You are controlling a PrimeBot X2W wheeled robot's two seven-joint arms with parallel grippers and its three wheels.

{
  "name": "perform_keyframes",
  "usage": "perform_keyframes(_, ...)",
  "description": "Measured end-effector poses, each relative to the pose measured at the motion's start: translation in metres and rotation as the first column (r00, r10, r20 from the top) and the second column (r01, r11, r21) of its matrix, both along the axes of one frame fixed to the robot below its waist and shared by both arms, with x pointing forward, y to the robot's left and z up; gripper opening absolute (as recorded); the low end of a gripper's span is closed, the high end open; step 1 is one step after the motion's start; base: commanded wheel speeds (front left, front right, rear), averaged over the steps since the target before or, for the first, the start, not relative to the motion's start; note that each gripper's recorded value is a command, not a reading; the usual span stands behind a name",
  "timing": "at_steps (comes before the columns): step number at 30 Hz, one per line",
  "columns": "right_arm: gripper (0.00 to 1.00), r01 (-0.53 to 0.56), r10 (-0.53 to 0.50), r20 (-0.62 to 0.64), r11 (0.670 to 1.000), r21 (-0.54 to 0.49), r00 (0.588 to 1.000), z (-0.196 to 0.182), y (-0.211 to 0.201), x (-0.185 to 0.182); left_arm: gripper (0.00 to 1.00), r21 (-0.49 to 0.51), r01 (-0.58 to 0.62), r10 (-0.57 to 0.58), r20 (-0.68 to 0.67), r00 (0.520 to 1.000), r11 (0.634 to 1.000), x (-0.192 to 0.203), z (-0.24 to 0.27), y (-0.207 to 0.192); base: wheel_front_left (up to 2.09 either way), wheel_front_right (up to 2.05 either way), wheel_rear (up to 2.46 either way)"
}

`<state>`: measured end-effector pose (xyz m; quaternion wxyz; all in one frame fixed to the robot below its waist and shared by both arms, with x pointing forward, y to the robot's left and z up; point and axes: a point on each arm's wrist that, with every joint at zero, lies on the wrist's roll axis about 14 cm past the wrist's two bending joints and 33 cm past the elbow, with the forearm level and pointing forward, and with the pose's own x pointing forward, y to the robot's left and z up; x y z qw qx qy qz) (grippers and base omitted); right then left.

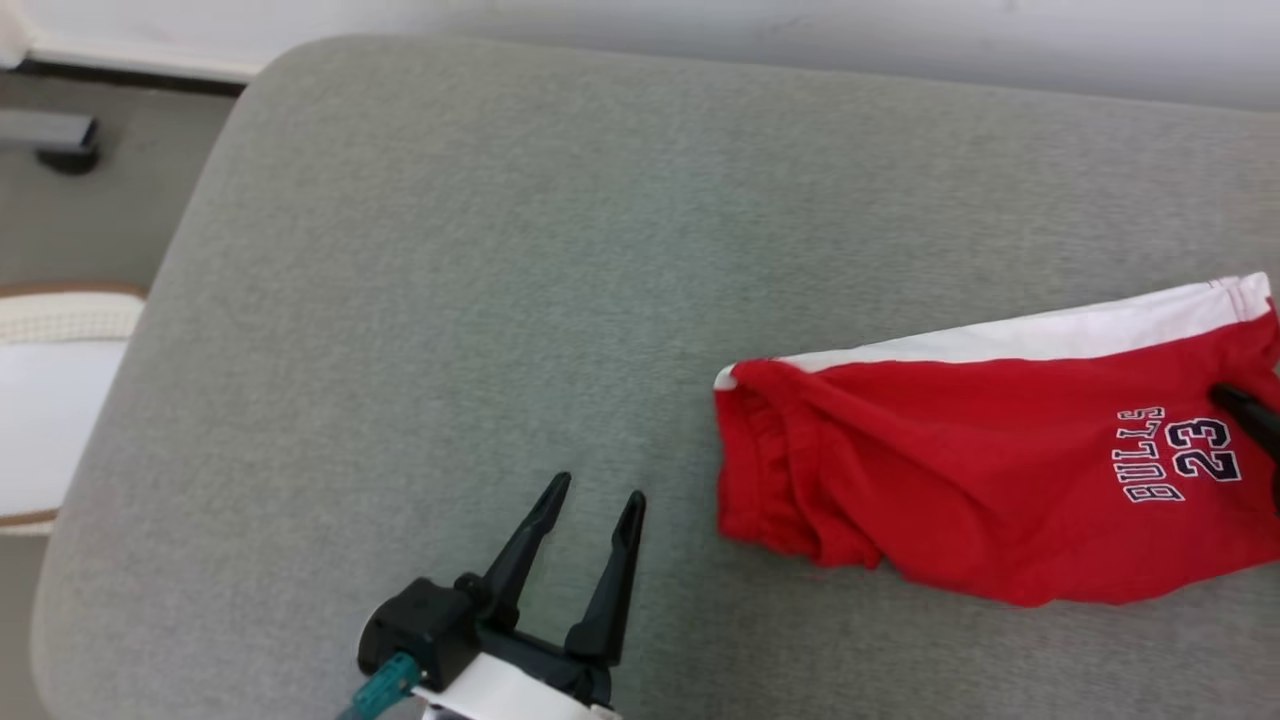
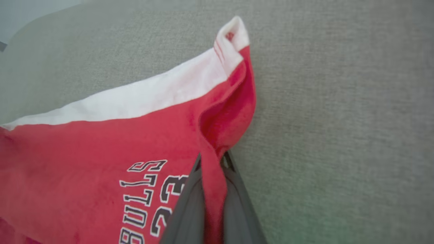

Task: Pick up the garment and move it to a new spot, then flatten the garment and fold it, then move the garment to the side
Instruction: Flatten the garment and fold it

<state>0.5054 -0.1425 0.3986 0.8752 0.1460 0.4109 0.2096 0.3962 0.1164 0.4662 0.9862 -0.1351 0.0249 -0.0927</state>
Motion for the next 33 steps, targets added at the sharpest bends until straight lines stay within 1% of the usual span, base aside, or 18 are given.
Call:
perform_keyframes(4, 0.0, 0.125, -0.125, 0.037, 0.992, 0.011, 0.991, 0.015, -0.039, -0.006, 1.0, -0.005, 0.016, -0.016, 0.01, 1.0, 1.0, -0.002, 0.003, -0.005, 0.0, 0.0, 0.0)
perform_keyframes(9, 0.0, 0.262, -0.261, 0.079, 0.965, 0.002, 0.962, 0.027, -0.087, -0.013, 1.0, -0.016, 0.04, -0.04, 0.026, 0.999, 0.999, -0.004, 0.008, -0.013, 0.0, 0.0, 0.0)
perform_keyframes(11, 0.0, 0.292, -0.291, 0.097, 0.956, 0.007, 0.952, 0.032, -0.095, -0.012, 1.0, -0.018, 0.045, -0.045, 0.027, 0.999, 0.999, -0.005, 0.009, -0.015, 0.0, 0.0, 0.0)
perform_keyframes(14, 0.0, 0.31, -0.31, 0.111, 0.951, 0.024, 0.944, 0.037, -0.097, -0.009, 1.0, -0.019, 0.048, -0.048, 0.023, 0.999, 0.999, -0.008, 0.008, -0.016, 0.0, 0.0, 0.0)
perform_keyframes(17, 0.0, 0.287, -0.291, 0.116, 0.957, 0.047, 0.95, 0.044, -0.083, -0.008, 1.0, -0.022, 0.05, -0.05, 0.016, 0.999, 0.999, -0.012, 0.006, -0.017, 0.0, 0.0, 0.0)
perform_keyframes(21, 0.0, 0.218, -0.231, 0.13, 0.97, 0.106, 0.964, 0.061, -0.05, -0.005, 1.0, -0.04, 0.041, -0.041, 0.012, 0.999, 0.998, -0.017, 0.008, -0.016, 0.0, 0.0, 0.0)
perform_keyframes(24, 0.0, 0.165, -0.178, 0.143, 0.981, 0.1, 0.974, 0.068, -0.029, -0.006, 1.0, -0.044, 0.026, -0.025, 0.015, 1.0, 0.999, -0.021, 0.01, -0.013, 0.0, 0.0, 0.0)
perform_keyframes(28, 0.0, 0.056, -0.069, 0.127, 0.993, 0.104, 0.99, 0.069, 0.021, -0.016, 1.0, -0.049, 0.0, 0.001, 0.023, 1.0, 0.999, -0.026, 0.015, -0.006, 0.0, 0.0, 0.0)
perform_keyframes(33, 0.0, -0.033, 0.02, 0.12, 0.994, 0.106, 0.993, 0.066, 0.075, -0.028, 1.0, -0.062, -0.024, 0.025, 0.02, 0.999, 0.998, -0.034, 0.016, -0.001, 0.0, 0.0, 0.0)
